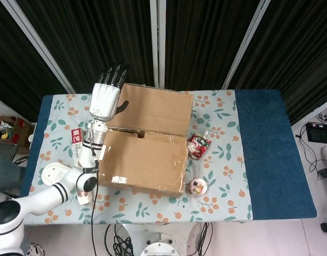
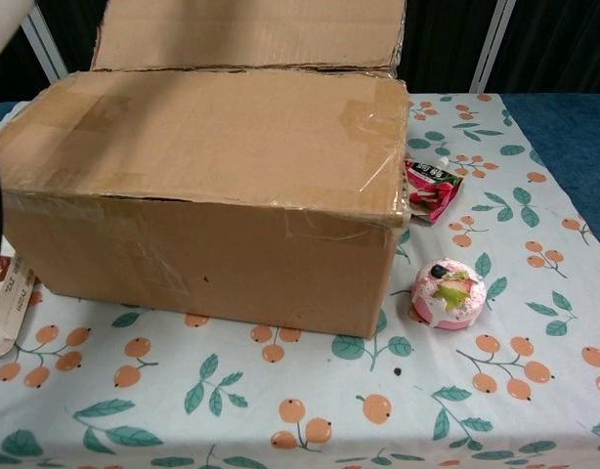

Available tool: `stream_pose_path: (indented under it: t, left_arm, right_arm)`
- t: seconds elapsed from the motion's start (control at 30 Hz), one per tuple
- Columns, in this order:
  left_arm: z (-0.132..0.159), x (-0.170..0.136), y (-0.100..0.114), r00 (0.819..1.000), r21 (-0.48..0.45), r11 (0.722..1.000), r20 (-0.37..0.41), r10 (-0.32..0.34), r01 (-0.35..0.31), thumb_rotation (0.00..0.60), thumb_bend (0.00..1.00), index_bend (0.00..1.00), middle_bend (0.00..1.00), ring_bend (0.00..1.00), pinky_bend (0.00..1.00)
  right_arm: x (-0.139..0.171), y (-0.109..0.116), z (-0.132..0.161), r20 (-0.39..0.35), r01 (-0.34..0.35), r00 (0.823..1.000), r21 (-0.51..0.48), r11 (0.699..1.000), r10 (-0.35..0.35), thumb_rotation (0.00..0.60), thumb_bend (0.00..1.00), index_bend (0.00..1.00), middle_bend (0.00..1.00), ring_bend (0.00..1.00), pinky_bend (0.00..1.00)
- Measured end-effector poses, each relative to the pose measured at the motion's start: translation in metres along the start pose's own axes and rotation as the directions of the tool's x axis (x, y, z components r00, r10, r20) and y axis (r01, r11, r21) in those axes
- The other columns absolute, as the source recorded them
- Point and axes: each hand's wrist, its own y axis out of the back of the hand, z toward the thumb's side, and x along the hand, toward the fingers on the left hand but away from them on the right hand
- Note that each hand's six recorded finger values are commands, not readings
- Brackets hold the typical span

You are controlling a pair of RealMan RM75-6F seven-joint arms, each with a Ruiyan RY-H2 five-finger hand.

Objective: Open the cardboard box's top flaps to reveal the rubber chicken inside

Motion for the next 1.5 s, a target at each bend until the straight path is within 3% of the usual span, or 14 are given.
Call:
stream_pose_path:
  t: [0.1,0.2,0.27,0.37,0.47,0.57,0.7,0.8,1.0,1.27,1.37,1.5]
  left_arm:
    - [0.001,0.002,-0.006,0.999,-0.037,0.999,-0.036,-0.019,0.018,0.600,0.16,0.02,0.02,0.07,0.19]
    - [0.004,-0.001,-0.002,0.998,-0.111,0.993,-0.038,-0.044,0.040,0.585,0.19,0.11,0.10,0.08,0.20]
    - [0.007,-0.005,0.000,0.996,-0.176,0.982,-0.037,-0.080,0.072,0.468,0.16,0.16,0.15,0.12,0.20]
    - [0.012,-0.014,0.009,0.986,-0.292,0.944,-0.015,-0.167,0.156,0.227,0.08,0.27,0.30,0.21,0.21]
    - [0.017,-0.028,0.022,0.961,-0.389,0.882,0.039,-0.275,0.268,0.161,0.06,0.31,0.33,0.21,0.21]
    - [0.013,-0.043,0.035,0.920,-0.423,0.822,0.085,-0.382,0.381,0.117,0.09,0.33,0.34,0.22,0.21]
    - [0.001,-0.072,0.026,0.848,-0.436,0.744,0.098,-0.521,0.507,0.046,0.11,0.33,0.35,0.21,0.21]
    - [0.001,-0.087,0.015,0.815,-0.432,0.711,0.112,-0.569,0.555,0.002,0.11,0.33,0.35,0.20,0.20]
    - [0.007,-0.104,0.001,0.775,-0.414,0.674,0.143,-0.615,0.612,0.000,0.11,0.33,0.35,0.19,0.20]
    - [0.008,-0.108,-0.004,0.747,-0.395,0.652,0.157,-0.646,0.647,0.000,0.11,0.33,0.44,0.18,0.20]
    - [0.010,-0.105,0.002,0.762,-0.408,0.662,0.157,-0.628,0.629,0.000,0.11,0.33,0.48,0.18,0.20]
    - [0.017,-0.101,0.019,0.799,-0.411,0.695,0.178,-0.574,0.590,0.000,0.11,0.32,0.55,0.18,0.20]
  right_arm:
    - [0.000,0.001,-0.001,0.001,0.002,1.000,0.004,1.000,-0.002,0.600,0.06,0.00,0.00,0.00,0.00]
    - [-0.002,0.000,-0.003,0.006,-0.004,1.000,0.004,1.000,0.004,0.600,0.05,0.00,0.00,0.00,0.00]
    - [-0.003,-0.001,-0.004,0.008,-0.009,1.000,0.004,1.000,0.009,0.600,0.06,0.00,0.00,0.00,0.00]
    - [-0.005,-0.004,-0.003,0.004,-0.015,1.000,0.001,1.000,0.015,0.600,0.05,0.00,0.00,0.00,0.00]
    - [-0.006,-0.006,-0.001,-0.001,-0.018,1.000,0.003,1.000,0.018,0.600,0.05,0.00,0.00,0.00,0.00]
    - [-0.006,-0.007,0.000,-0.003,-0.022,1.000,0.009,1.000,0.022,0.600,0.05,0.00,0.00,0.00,0.00]
    - [-0.004,-0.008,0.000,0.000,-0.023,1.000,0.007,1.000,0.023,0.600,0.05,0.00,0.00,0.00,0.00]
    - [-0.003,-0.008,-0.002,0.004,-0.018,1.000,0.005,1.000,0.018,0.600,0.05,0.00,0.00,0.00,0.00]
    - [-0.002,-0.010,-0.002,0.003,-0.020,1.000,-0.001,1.000,0.020,0.600,0.05,0.00,0.00,0.00,0.00]
    - [-0.004,-0.011,-0.005,0.008,-0.018,1.000,-0.010,1.000,0.018,0.600,0.04,0.00,0.00,0.00,0.00]
    - [-0.004,-0.011,-0.005,0.007,-0.016,1.000,-0.014,1.000,0.016,0.600,0.04,0.00,0.00,0.00,0.00]
    - [-0.005,-0.011,-0.006,0.004,-0.015,1.000,-0.019,1.000,0.015,0.600,0.03,0.00,0.00,0.00,0.00]
